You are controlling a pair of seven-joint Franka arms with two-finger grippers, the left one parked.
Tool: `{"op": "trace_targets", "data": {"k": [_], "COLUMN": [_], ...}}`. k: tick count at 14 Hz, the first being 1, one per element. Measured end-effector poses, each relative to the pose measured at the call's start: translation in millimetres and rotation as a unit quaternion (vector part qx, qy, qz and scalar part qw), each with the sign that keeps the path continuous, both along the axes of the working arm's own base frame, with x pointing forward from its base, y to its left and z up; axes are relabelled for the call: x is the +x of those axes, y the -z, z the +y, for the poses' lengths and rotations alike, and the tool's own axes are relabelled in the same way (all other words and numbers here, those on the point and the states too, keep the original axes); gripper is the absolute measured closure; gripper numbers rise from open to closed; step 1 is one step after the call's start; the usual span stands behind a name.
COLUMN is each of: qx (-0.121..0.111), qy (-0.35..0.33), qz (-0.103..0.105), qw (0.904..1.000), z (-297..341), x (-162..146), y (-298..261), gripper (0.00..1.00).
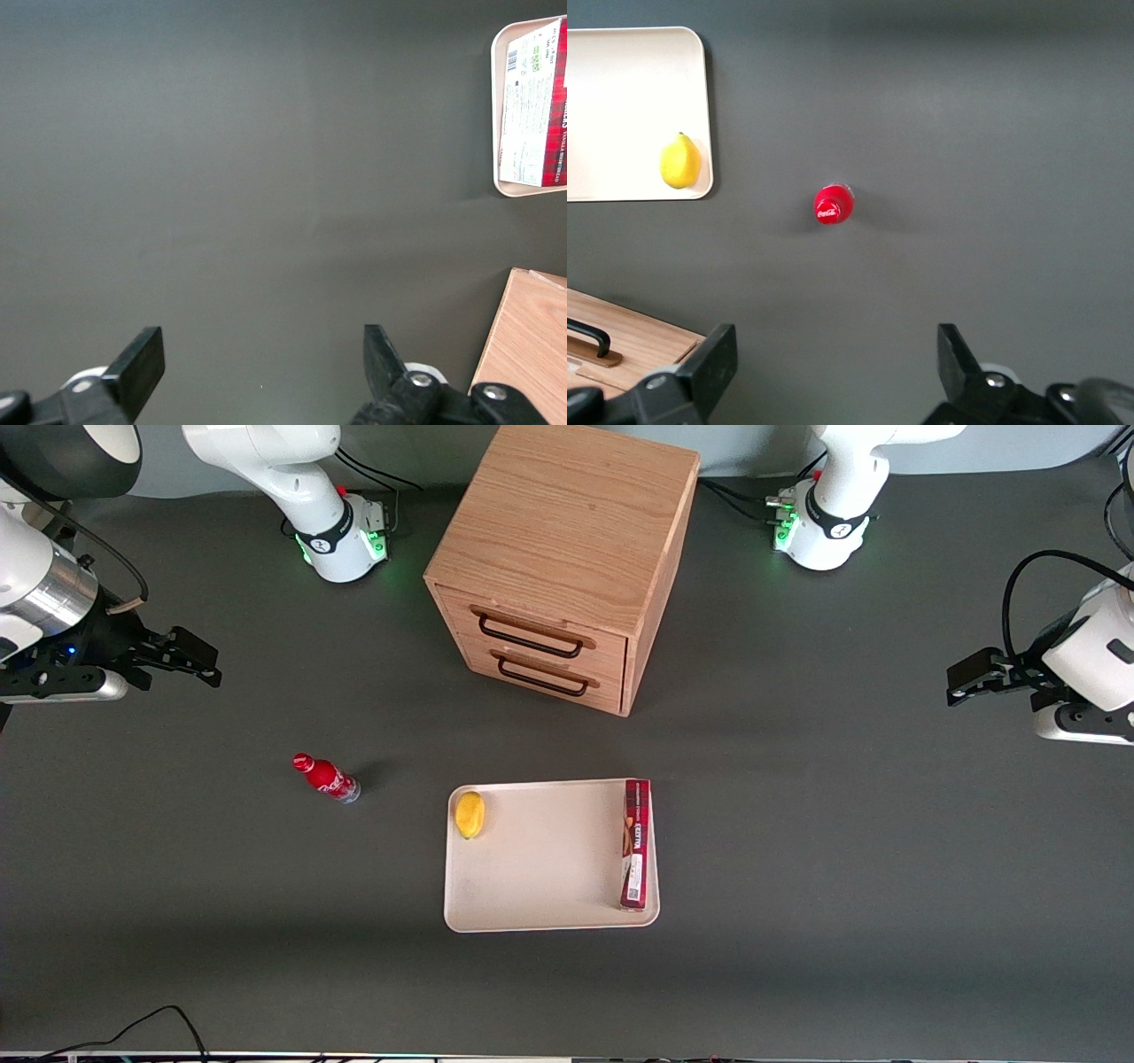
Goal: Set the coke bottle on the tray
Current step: 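Move the right gripper down toward the red Coca-Cola bottle's cap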
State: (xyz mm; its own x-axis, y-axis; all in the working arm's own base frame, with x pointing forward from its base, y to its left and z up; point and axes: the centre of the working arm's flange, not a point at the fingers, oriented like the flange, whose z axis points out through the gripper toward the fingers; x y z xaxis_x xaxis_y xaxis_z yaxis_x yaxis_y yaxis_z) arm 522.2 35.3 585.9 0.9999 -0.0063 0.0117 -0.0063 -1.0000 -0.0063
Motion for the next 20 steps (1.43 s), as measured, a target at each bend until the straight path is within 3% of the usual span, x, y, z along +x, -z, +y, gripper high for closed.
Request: {"op": "trace_targets", "data": {"k": [4, 10, 14, 18, 20], "qx": [0.000, -0.002, -0.001, 0.001, 0.002], "qy": [-0.001, 0.005, 0.005, -0.005, -0.013], "qz": [0.005, 0.043, 0.031, -0.002, -0.008], "qw": [1.0000, 0.9990, 0.9995, 1.0000, 0.9999], "z": [0.9, -1.9, -0.4, 10.6, 18.3], "x": [0.0, 13.0, 18.6, 13.4, 8.8], "y": [0.4, 43.6, 111.6, 166.5, 192.3], "gripper": [0.00, 0.00, 0.00, 0.00, 0.00]}}
